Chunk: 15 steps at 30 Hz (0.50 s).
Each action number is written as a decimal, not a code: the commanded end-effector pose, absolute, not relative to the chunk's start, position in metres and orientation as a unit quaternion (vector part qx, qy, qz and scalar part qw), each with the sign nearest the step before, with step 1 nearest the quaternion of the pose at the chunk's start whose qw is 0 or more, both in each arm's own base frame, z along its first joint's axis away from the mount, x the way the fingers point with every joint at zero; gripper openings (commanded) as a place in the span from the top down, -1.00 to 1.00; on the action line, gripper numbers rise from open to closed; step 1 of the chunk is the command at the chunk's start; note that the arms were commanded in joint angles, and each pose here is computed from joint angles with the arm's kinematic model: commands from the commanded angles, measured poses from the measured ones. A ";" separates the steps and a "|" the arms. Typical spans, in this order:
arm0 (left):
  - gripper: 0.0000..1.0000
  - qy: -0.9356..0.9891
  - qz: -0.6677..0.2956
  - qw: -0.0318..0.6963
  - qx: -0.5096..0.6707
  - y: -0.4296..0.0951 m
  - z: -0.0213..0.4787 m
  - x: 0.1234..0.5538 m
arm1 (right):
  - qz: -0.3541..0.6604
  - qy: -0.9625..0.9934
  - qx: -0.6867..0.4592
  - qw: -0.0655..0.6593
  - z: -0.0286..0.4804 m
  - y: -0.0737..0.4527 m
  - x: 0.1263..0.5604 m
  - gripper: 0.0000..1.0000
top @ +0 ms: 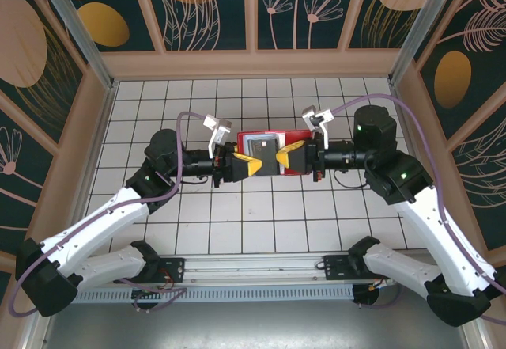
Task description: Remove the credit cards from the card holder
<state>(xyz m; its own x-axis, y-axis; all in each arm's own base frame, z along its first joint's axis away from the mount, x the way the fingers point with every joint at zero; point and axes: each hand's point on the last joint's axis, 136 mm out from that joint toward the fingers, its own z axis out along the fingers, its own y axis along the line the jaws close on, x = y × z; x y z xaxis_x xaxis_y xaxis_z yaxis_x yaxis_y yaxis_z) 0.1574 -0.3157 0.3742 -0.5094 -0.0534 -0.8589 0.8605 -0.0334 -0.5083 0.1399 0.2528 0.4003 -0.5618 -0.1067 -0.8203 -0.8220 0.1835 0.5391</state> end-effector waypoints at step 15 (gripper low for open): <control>0.64 0.554 -0.639 0.402 0.352 -0.307 0.402 0.149 | 0.536 0.685 -0.341 0.356 0.408 0.245 0.135 1.00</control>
